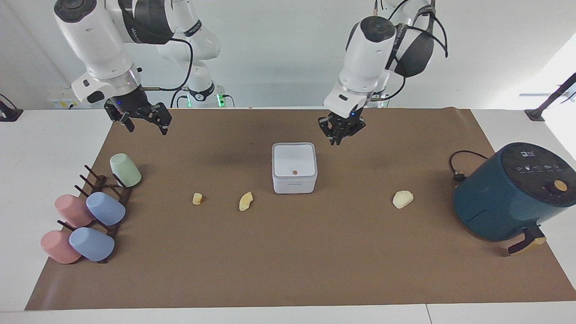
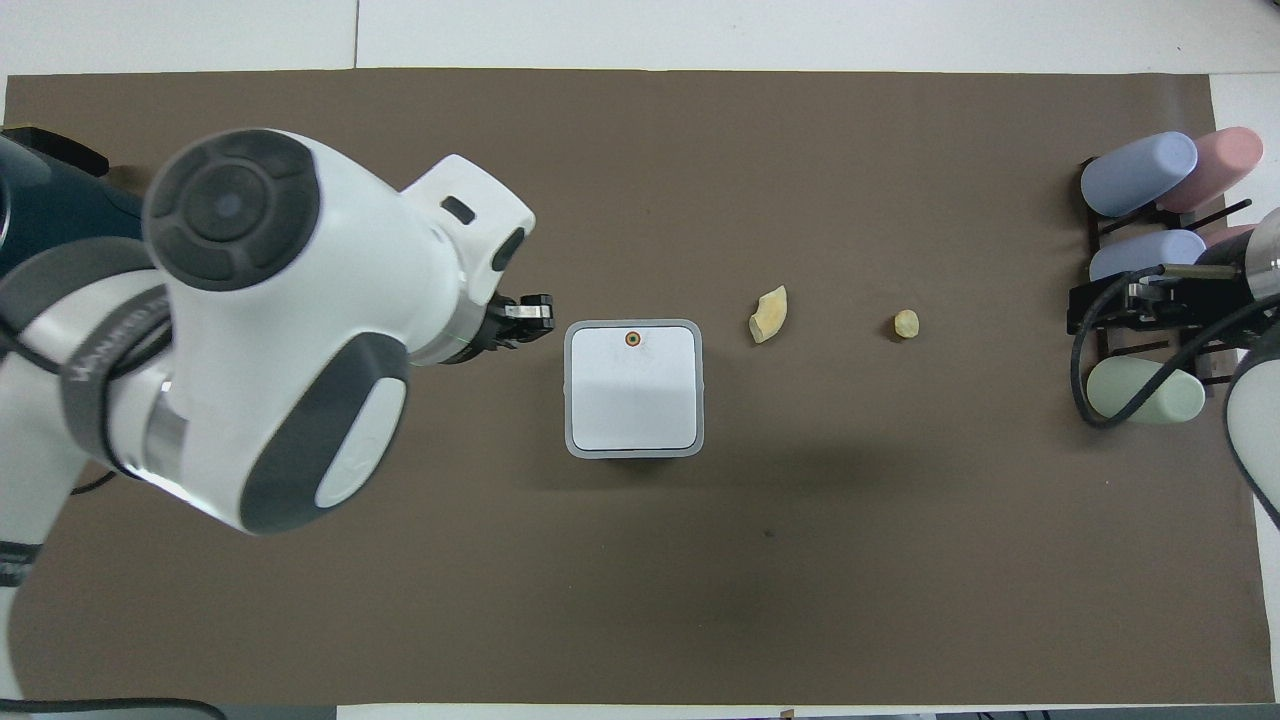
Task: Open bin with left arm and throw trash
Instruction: 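Reach the left gripper to the white bin and lift its lid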
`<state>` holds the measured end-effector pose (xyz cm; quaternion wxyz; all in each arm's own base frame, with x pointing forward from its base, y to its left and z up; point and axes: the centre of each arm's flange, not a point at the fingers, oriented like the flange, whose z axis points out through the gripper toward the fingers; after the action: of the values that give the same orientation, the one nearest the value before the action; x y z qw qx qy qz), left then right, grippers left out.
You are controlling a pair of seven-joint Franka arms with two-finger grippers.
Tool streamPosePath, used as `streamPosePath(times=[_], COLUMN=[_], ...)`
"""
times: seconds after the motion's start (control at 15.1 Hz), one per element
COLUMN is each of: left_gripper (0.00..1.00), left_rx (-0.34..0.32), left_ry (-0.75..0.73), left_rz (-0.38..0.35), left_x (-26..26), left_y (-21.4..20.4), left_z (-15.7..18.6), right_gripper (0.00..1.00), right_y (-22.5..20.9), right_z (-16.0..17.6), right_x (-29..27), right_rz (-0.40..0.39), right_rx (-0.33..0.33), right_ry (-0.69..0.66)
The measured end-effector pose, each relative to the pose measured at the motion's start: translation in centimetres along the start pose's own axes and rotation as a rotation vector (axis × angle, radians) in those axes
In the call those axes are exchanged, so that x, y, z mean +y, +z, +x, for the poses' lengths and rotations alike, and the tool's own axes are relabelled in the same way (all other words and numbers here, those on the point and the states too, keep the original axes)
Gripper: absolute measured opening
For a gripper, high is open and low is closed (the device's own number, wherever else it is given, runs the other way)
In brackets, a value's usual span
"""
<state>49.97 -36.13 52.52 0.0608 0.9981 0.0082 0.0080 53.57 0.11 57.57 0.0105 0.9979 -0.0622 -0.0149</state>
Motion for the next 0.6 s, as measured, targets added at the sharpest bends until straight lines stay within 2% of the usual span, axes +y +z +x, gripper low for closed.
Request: streamPosePath(times=[0.07,0.27,0.6], left_gripper=[0.01,0.01,0.01], left_rx=[0.0,-0.001,0.001], left_ry=[-0.009,-0.008,0.008], left_rz=[-0.01,-0.034,-0.046], left_x=[1.8,4.9,5.8], left_y=[1.7,5.6,8.4], left_z=[-0.4,-0.8,-0.3], right_gripper=[1.0,1.0,1.0], right_y=[0.3,1.3,6.6], right_z=[0.0,0.3,1.4], right_x=[0.1,0.0,-0.4], right_rz=[0.0,0.003,0.013], right_rx=[-0.001,0.022,0.095], right_ry=[-0.002,-0.003,-0.008])
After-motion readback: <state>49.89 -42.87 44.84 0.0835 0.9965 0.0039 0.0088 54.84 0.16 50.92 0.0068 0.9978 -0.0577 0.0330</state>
